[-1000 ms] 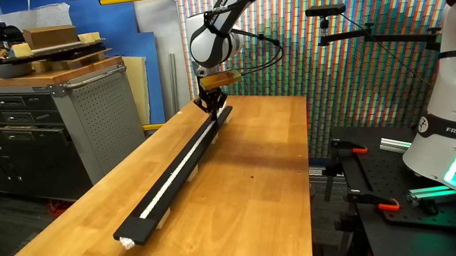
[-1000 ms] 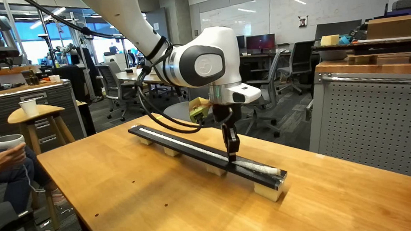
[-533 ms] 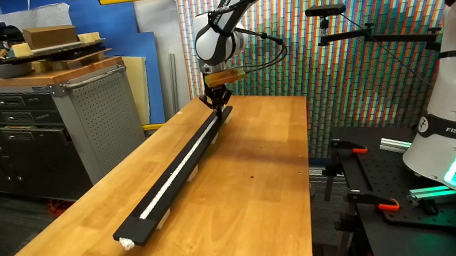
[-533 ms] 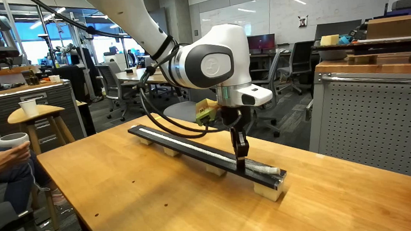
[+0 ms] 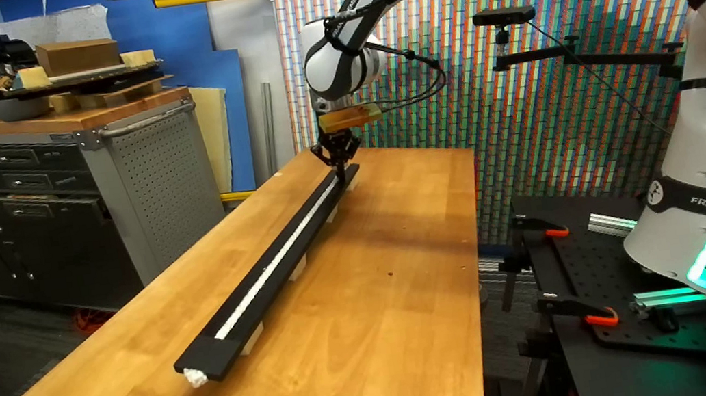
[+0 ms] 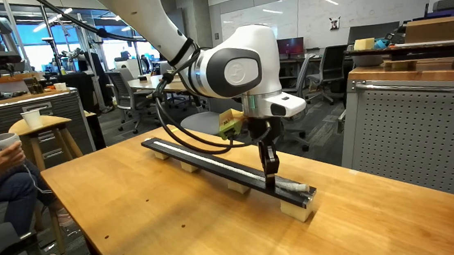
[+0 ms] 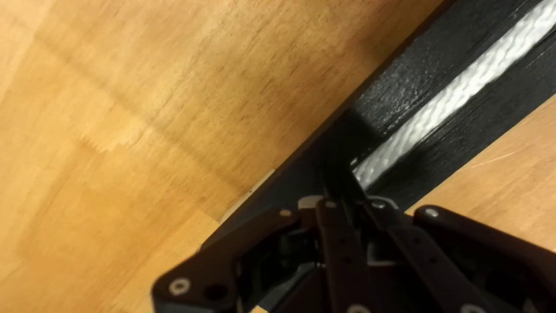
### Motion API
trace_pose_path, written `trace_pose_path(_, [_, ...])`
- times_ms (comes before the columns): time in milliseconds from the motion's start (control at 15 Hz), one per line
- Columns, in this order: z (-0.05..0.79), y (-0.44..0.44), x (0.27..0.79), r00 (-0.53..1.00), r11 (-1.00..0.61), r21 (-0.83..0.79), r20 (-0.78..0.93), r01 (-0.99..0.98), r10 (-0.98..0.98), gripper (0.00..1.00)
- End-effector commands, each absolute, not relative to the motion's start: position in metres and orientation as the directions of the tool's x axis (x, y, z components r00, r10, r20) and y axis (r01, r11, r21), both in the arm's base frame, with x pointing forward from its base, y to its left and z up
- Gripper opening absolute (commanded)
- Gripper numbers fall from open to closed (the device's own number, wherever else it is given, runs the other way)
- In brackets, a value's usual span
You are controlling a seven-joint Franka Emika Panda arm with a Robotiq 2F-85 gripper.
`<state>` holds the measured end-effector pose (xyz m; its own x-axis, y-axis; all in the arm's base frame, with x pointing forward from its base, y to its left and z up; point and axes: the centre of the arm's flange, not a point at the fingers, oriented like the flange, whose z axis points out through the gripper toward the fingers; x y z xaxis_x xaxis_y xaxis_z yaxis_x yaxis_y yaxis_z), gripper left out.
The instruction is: Put the rope in the groove then press down on the rope
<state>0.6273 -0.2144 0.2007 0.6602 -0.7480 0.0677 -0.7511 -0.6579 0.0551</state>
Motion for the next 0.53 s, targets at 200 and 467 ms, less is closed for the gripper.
trace_pose_path(200, [0.229,-0.198,0.619,0.654,-0.667,-0.013,0.184,-0.745,-0.734,0.09])
trace_pose_path(467, [0.234,-0.202,0.619,0.633,-0.652,-0.027,0.214,-0.757,-0.744,0.08])
